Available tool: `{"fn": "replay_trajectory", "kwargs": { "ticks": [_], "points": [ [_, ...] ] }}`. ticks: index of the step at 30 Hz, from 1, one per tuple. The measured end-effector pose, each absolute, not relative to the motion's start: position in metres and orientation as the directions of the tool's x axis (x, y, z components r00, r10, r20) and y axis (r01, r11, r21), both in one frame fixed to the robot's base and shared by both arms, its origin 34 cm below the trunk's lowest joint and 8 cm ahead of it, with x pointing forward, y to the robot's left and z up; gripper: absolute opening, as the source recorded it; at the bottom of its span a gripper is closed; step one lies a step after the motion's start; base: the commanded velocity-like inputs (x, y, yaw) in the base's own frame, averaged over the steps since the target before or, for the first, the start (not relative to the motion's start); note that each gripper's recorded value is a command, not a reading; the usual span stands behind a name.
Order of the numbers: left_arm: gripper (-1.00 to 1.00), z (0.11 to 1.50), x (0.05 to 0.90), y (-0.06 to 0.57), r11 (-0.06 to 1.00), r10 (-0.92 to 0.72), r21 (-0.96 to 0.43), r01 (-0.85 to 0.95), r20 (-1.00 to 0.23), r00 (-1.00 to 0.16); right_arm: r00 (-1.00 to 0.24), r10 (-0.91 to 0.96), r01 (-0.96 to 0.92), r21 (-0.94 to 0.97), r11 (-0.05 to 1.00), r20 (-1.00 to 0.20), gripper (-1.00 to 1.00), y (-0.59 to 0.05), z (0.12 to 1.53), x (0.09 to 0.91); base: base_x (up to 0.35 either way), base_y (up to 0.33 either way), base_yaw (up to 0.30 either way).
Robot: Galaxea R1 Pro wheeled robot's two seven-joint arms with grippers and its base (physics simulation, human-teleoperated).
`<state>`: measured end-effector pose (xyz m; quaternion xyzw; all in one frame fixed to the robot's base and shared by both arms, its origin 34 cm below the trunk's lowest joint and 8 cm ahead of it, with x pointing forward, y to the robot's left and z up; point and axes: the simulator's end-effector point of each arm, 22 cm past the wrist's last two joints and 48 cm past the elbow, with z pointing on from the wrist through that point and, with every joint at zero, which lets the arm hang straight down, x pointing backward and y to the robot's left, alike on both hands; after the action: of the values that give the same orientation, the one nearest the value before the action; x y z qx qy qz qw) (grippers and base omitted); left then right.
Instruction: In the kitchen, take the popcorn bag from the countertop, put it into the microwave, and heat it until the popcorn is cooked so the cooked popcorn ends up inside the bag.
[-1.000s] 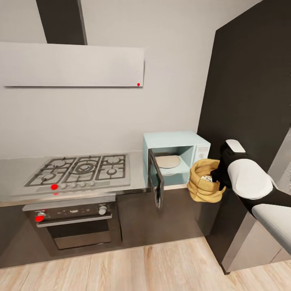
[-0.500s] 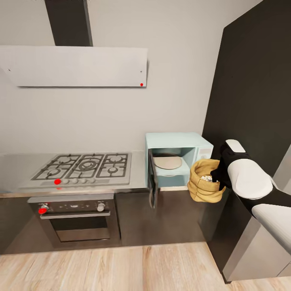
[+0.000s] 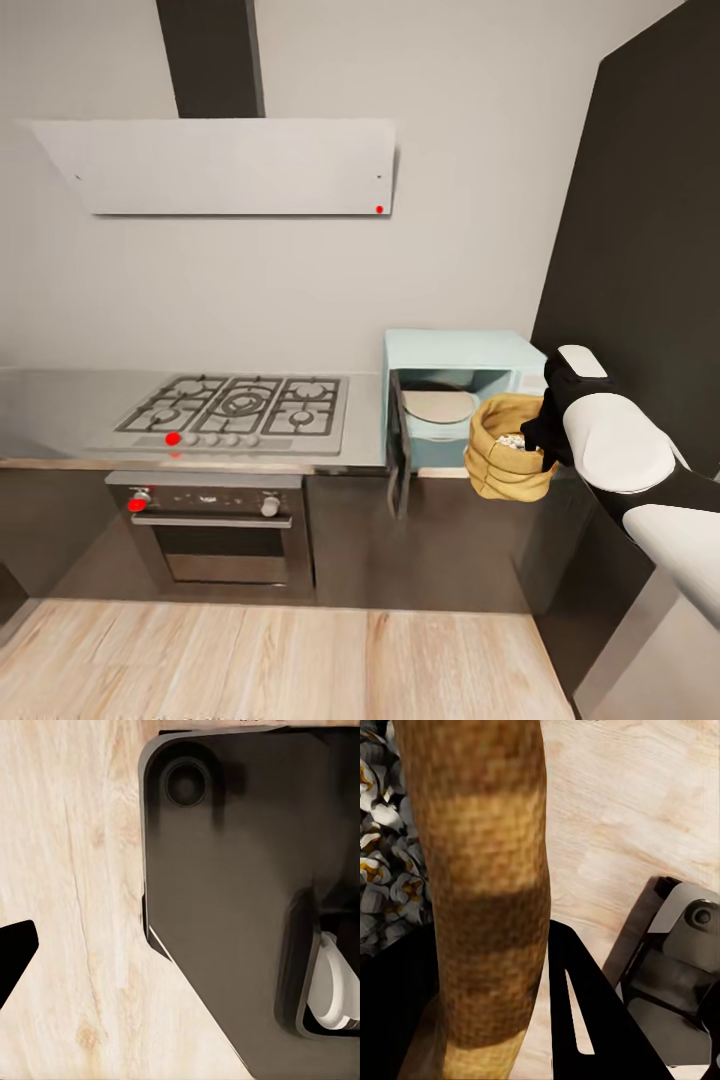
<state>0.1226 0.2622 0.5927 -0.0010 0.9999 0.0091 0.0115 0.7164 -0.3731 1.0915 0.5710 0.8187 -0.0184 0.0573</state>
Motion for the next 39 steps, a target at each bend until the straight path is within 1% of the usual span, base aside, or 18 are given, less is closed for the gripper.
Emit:
{"fn": "replay_trajectory", "kwargs": {
  "ticks": [4, 16, 24, 29, 39],
  "points": [
    [1.0, 0.593, 0.123, 0.262, 1.0, -0.002, 0.018, -0.002, -0.023, -1.0, -0.345, 0.932, 0.936, 0.03, 0.351, -0.113, -1.0, -0.372, 1.09, 0.716, 0.018, -0.136, 0.209],
    [1.0, 0.593, 0.123, 0.262, 1.0, -0.002, 0.018, -0.002, -0.023, -1.0, -0.349, 0.93, 0.935, 0.027, 0.354, -0.111, -1.0, -0.371, 1.089, 0.715, 0.001, -0.014, 0.21],
    [1.0, 0.593, 0.123, 0.262, 1.0, -0.002, 0.019, -0.002, -0.023, -1.0, -0.348, 0.931, 0.936, 0.019, 0.352, -0.111, -1.0, -0.372, 1.085, 0.713, 0.0, -0.267, 0.206],
    [1.0, 0.593, 0.123, 0.262, 1.0, -0.002, 0.018, -0.002, -0.023, -1.0, -0.342, 0.934, 0.939, 0.006, 0.344, -0.107, -1.0, -0.377, 1.078, 0.708, 0.0, -0.237, 0.04],
    [1.0, 0.593, 0.123, 0.262, 1.0, -0.002, 0.018, -0.002, -0.023, -1.0, -0.34, 0.935, 0.94, -0.015, 0.34, -0.099, -1.0, -0.379, 1.063, 0.7, 0.0, -0.015, 0.001]
  ]
}}
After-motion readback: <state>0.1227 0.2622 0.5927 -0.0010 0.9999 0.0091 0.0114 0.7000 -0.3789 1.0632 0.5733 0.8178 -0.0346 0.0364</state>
